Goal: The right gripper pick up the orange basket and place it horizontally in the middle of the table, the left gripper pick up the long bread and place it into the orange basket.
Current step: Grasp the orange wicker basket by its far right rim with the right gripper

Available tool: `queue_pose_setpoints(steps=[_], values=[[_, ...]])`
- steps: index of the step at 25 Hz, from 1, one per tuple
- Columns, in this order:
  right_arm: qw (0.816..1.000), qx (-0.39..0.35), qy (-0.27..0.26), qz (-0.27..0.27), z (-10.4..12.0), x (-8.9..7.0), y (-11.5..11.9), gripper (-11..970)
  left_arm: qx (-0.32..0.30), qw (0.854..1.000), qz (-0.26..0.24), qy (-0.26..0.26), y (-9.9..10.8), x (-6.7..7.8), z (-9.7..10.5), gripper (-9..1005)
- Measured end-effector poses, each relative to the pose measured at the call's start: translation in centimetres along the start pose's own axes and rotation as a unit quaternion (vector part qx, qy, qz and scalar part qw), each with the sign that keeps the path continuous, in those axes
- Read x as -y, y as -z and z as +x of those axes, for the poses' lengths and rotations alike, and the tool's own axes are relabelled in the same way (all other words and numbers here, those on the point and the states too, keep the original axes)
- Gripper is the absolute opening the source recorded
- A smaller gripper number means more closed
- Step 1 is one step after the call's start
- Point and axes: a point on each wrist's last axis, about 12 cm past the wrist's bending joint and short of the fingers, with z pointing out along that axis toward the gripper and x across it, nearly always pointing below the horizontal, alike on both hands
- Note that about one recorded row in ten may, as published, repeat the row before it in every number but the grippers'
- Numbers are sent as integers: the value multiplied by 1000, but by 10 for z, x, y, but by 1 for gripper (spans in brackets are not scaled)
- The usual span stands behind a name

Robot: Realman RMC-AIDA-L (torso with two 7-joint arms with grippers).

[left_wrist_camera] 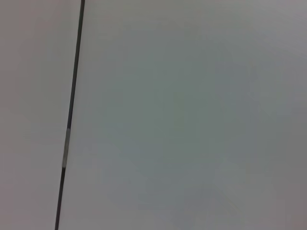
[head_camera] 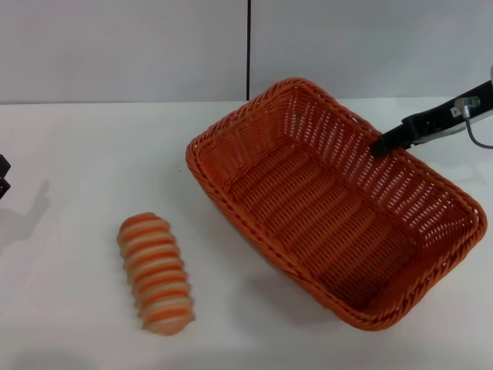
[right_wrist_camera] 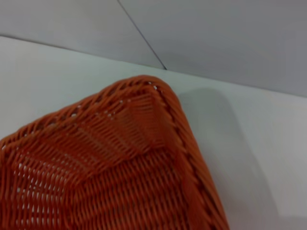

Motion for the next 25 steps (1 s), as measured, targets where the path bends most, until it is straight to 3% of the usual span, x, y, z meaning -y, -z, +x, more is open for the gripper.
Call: queue_pose_setpoints(steps=[25], values=[[997, 38, 63, 12, -8, -11, -45, 450, -12, 1000, -11, -13, 2, -7, -1, 758]])
